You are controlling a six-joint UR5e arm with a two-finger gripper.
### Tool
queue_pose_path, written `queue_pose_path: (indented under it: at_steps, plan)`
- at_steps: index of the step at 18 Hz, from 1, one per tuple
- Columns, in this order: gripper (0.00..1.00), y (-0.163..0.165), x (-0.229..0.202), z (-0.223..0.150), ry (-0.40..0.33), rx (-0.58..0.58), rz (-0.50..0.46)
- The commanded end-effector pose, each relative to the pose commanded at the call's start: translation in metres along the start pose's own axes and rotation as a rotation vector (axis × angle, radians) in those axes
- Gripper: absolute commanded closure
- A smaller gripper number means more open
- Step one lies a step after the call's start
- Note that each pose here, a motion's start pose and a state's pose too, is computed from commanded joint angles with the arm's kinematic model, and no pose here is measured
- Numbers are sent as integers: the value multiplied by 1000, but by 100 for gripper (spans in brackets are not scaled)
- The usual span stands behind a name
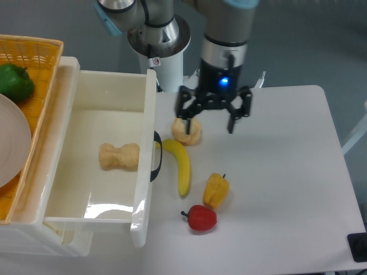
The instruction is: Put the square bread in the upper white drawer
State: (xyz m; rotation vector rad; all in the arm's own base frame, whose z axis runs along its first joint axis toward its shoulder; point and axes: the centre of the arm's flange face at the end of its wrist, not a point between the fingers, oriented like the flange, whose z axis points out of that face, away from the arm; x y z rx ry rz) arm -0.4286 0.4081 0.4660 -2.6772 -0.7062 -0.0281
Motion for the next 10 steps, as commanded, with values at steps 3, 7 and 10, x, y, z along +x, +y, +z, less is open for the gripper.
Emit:
queue_pose_path:
  at_steps: [3, 7, 10]
  plan:
    - [0, 7, -18, 7, -58, -50, 100]
    - [0, 11, -34, 22, -155, -171, 269]
    - [0, 11, -44, 40, -183, -233, 282]
